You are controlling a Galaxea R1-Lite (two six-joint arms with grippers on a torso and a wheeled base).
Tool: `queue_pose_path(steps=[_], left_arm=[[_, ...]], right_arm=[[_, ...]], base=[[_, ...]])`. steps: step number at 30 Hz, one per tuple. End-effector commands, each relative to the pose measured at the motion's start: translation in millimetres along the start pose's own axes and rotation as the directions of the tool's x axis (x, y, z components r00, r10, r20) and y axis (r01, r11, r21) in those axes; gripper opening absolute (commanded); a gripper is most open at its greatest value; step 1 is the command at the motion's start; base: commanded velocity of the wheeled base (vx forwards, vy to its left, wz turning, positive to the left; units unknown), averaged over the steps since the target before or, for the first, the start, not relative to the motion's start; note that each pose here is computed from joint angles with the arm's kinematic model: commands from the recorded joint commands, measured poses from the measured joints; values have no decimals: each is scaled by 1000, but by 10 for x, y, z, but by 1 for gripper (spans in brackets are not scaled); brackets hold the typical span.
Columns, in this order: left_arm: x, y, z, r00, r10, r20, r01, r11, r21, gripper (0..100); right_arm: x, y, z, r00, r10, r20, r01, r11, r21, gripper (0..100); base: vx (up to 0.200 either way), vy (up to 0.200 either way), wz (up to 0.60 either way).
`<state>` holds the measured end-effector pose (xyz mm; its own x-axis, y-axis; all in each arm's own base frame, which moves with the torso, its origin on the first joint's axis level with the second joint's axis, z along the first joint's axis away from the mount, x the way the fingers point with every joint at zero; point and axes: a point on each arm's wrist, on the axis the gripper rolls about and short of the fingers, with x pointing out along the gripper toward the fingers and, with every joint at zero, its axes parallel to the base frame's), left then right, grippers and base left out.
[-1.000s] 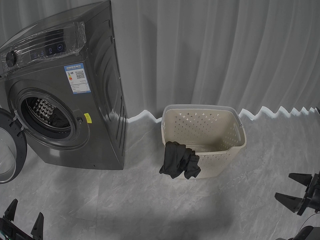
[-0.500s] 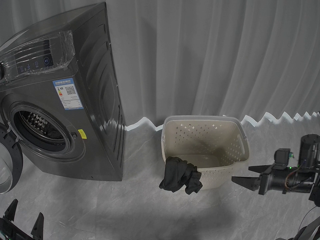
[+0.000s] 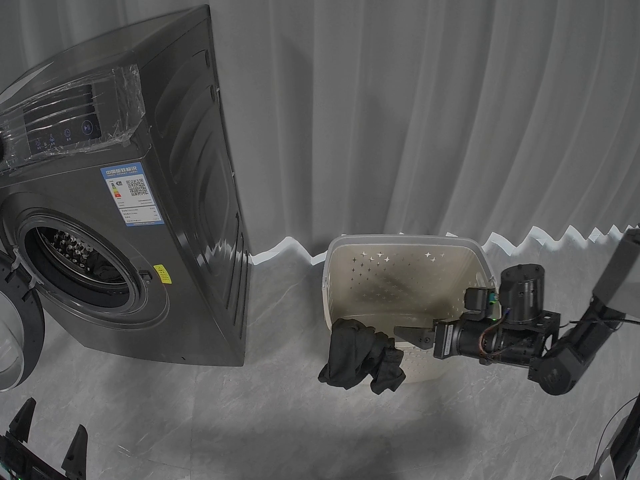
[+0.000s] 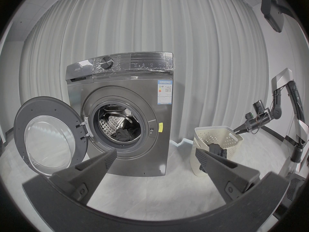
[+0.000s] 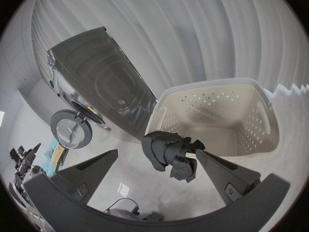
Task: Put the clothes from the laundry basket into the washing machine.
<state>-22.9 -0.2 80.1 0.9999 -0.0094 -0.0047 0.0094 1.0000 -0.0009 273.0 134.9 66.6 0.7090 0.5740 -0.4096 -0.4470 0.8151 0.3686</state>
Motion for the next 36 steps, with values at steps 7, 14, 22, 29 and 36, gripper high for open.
queue_pose_path(steps=[7, 14, 22, 29, 36], left_arm=[[0, 0, -48, 1000, 0, 0, 0, 1000, -1, 100], [0, 0, -48, 1000, 0, 0, 0, 1000, 1, 100], [0, 0, -48, 1000, 0, 0, 0, 1000, -1, 100], [0, 0, -48, 1000, 0, 0, 0, 1000, 1, 100], [0, 0, -48, 1000, 0, 0, 0, 1000, 1, 100]], right_arm=[[604, -173, -218, 997, -47, -57, 49, 998, 29, 100], [817, -252, -242, 997, -52, -51, 56, 995, 76, 100], [1000, -234, -328, 997, -35, -65, 41, 996, 82, 100], [1111, -242, -379, 997, -29, -71, 35, 995, 92, 100], [1195, -217, -375, 998, -17, -60, 22, 996, 88, 100]], base=[[0, 0, 0], [0, 0, 0], [0, 0, 0], [0, 0, 0], [0, 0, 0]])
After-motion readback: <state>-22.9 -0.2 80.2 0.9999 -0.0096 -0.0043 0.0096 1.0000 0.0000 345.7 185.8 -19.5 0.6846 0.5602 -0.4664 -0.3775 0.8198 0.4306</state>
